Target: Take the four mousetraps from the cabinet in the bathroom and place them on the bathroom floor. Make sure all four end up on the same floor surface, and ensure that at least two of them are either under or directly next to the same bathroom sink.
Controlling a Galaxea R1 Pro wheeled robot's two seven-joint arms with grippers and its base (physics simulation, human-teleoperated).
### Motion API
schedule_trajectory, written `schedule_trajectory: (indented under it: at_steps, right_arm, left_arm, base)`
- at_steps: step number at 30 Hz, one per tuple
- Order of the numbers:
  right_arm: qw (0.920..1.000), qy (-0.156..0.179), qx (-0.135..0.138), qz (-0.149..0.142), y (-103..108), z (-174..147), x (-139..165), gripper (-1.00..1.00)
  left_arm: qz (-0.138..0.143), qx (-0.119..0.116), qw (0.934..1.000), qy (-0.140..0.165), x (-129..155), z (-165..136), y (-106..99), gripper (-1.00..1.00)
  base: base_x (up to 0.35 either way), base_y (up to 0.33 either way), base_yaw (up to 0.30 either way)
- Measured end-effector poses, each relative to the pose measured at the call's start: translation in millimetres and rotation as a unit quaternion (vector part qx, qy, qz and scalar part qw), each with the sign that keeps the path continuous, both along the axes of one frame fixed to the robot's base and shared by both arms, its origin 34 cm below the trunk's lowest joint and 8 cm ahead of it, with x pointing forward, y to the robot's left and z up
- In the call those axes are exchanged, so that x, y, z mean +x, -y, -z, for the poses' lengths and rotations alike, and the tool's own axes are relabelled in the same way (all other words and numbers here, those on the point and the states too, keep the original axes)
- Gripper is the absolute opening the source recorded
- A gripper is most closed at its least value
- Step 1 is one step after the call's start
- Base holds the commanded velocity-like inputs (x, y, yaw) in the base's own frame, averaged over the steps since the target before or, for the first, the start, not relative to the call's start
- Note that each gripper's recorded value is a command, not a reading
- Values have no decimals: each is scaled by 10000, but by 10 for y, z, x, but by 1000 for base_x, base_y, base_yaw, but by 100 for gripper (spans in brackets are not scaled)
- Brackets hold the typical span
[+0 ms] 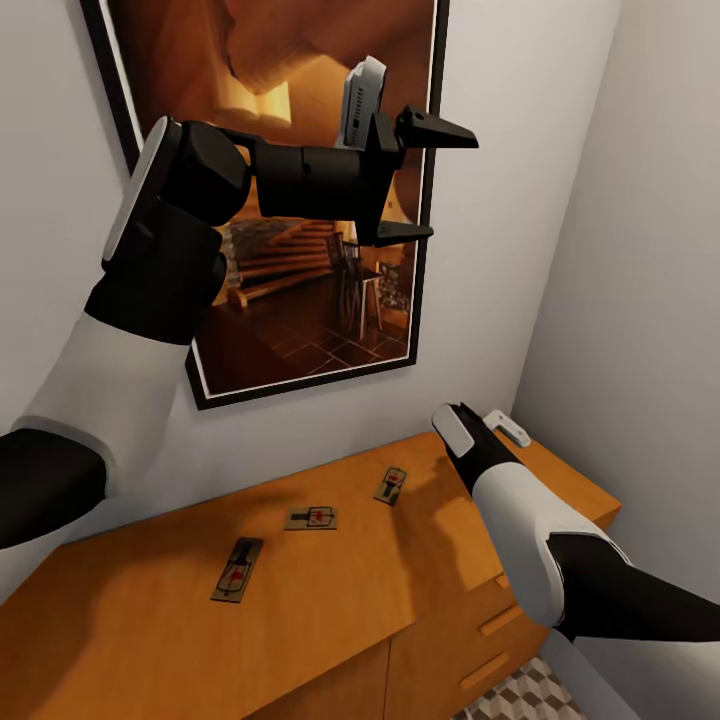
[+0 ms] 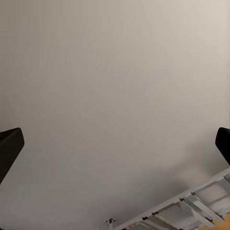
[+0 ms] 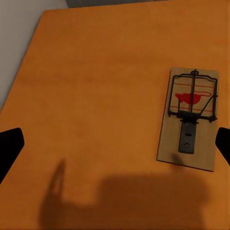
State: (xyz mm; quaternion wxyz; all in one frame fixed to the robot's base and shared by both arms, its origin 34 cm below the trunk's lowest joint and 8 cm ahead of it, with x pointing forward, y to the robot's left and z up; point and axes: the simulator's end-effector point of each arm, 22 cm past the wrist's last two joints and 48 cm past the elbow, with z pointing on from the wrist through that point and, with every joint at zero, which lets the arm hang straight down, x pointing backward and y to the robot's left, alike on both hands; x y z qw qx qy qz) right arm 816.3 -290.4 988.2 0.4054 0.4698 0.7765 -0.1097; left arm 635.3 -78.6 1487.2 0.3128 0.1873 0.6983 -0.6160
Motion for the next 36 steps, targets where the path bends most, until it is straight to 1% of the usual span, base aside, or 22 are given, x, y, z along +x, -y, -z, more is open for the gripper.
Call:
schedule_trajectory:
  at_steps: [7, 13, 23, 36]
  right_arm:
    - [10000, -25, -17, 15, 16, 34, -19, 100]
    - [10000, -32, -45, 33, 47, 36, -25, 100]
    - [9999, -46, -102, 105, 183, 35, -35, 100]
    - [9998, -168, -115, 12, 195, 55, -43, 100]
  left_arm:
    - [0, 12, 10000, -5, 1, 14, 3, 100]
    - [-1, 92, 10000, -16, 5, 75, 33, 100]
    - [7, 186, 9998, -29, 0, 147, 80, 100]
    - [0, 210, 9997, -91, 11, 203, 114, 100]
  base:
    - [0, 0, 0]
    - [0, 0, 0]
    - [0, 0, 0]
    - [0, 0, 0]
